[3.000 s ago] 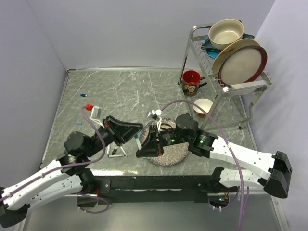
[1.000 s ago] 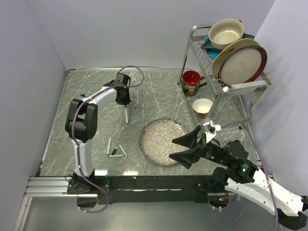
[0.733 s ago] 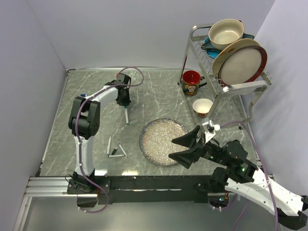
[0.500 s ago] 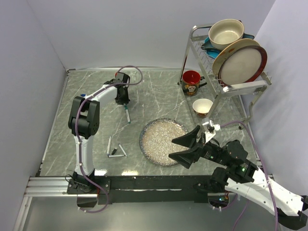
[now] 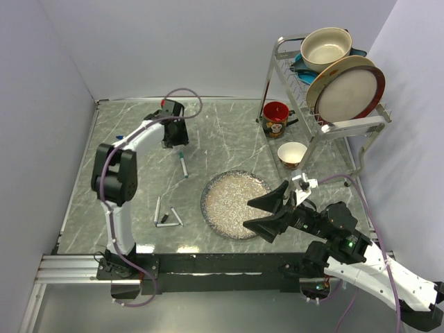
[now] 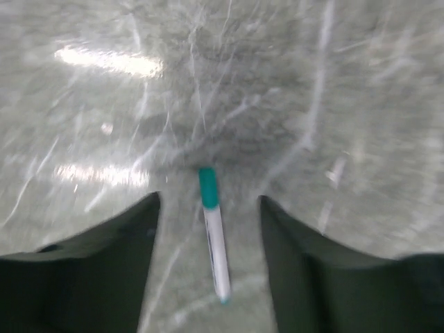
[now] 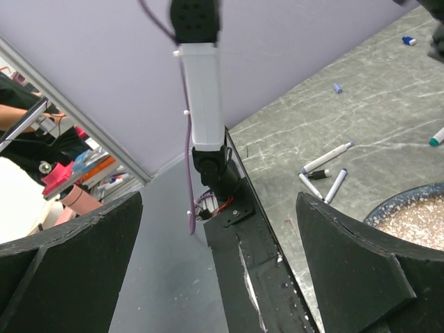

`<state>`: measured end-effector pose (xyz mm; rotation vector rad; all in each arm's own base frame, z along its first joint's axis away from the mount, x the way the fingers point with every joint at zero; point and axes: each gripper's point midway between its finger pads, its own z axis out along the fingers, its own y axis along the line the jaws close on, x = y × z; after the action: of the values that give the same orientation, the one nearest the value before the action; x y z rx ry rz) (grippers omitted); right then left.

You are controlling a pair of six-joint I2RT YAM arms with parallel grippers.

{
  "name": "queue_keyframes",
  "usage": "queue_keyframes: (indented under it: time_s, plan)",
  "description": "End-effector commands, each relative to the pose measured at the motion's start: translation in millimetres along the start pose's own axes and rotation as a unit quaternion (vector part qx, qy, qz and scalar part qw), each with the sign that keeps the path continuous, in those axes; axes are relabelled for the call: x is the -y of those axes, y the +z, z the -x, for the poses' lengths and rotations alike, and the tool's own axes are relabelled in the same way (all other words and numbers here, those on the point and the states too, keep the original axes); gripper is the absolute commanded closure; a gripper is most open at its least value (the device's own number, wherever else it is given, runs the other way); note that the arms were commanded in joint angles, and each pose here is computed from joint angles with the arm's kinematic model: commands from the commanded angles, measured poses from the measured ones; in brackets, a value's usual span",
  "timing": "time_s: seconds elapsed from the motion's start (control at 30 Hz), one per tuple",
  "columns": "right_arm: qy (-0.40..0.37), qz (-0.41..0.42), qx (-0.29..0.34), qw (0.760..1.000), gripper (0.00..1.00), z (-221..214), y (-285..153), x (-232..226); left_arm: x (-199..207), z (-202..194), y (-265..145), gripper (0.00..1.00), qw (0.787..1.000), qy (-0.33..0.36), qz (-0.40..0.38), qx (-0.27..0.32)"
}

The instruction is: Insert the pens into the pen caps

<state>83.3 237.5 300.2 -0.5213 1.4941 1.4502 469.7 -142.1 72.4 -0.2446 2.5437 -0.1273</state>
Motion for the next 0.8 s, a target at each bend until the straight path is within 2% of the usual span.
queue_keyframes:
  time_s: [0.0, 0.1, 0.23, 0.27, 0.37, 0.43, 0.53, 0.67, 0.7, 0.73, 0.77]
  plan:
    - [-0.001, 0.001, 0.026, 1.000, 0.01, 14.6, 2.7, -3.9, -8.8, 30.3, -67.3, 0.32, 0.991, -0.121, -0.020, 0.061]
    - [0.002, -0.004, 0.025, 1.000, 0.01, 11.8, 4.4, -0.2, -24.8, 15.7, -87.5, 0.34, 0.981, -0.186, -0.023, 0.054]
    - [0.003, -0.004, 0.021, 1.000, 0.01, 10.1, 3.9, -0.1, -59.4, -14.5, -101.6, 0.38, 0.969, -0.237, 0.036, 0.065]
    - [0.002, -0.005, 0.024, 1.000, 0.01, 10.5, 3.1, 0.3, -70.0, -35.5, -97.5, 0.39, 0.963, -0.258, 0.055, 0.051]
    - [0.004, -0.009, 0.026, 1.000, 0.01, 8.0, 3.2, 3.8, -95.2, -58.5, -108.7, 0.40, 0.948, -0.298, 0.096, 0.051]
    - [0.008, -0.003, 0.024, 1.000, 0.01, 6.6, 4.2, 2.2, -111.0, -64.0, -110.7, 0.41, 0.947, -0.291, 0.126, 0.056]
    - [0.014, 0.010, 0.020, 1.000, 0.01, 3.0, 6.3, -0.3, -148.1, -57.6, -111.2, 0.42, 0.929, -0.322, 0.170, 0.069]
    - [0.022, 0.020, 0.017, 0.999, 0.01, -1.3, 7.7, -1.6, -173.0, -26.9, -114.6, 0.43, 0.904, -0.379, 0.161, 0.116]
    - [0.023, 0.020, 0.017, 0.999, 0.01, -1.9, 7.6, -1.2, -180.9, -25.7, -117.1, 0.43, 0.896, -0.388, 0.178, 0.122]
    - [0.021, 0.021, 0.017, 0.999, 0.01, -1.9, 7.1, -1.7, -198.3, -12.9, -125.2, 0.43, 0.871, -0.428, 0.195, 0.144]
    - [0.021, 0.020, 0.018, 0.999, 0.01, -1.8, 6.9, -1.0, -205.7, -9.9, -126.4, 0.43, 0.863, -0.437, 0.206, 0.149]
